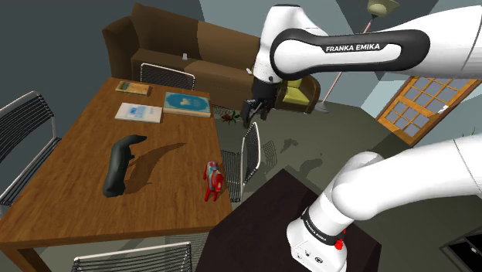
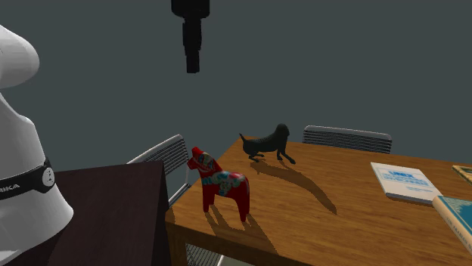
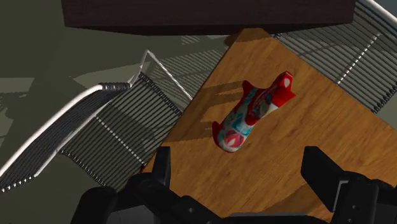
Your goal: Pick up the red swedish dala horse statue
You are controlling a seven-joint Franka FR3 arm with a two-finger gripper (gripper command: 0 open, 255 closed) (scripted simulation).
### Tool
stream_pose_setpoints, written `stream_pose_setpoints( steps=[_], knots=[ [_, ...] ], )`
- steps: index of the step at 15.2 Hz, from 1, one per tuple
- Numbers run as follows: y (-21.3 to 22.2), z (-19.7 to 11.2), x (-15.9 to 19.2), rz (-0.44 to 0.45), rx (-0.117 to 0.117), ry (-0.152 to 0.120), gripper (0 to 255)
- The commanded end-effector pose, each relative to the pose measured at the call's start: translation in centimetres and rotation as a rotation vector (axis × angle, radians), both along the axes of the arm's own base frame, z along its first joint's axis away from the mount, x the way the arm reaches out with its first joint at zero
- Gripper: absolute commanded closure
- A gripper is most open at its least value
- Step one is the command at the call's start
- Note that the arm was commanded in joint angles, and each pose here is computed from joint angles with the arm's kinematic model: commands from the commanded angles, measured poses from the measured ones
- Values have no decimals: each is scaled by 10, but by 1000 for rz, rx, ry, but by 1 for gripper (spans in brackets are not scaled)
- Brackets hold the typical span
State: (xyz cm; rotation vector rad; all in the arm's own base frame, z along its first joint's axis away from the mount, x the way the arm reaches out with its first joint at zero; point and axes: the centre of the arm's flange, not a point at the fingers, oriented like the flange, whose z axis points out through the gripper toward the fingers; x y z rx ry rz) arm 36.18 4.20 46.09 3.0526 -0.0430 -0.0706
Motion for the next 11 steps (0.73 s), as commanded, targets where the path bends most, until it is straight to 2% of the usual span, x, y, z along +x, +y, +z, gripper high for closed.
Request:
stream_pose_setpoints(
  steps=[1,11],
  knots=[
    [9,-27,8,-55,6,12,0],
    [28,-154,49,-316,33,78,0]
  ],
)
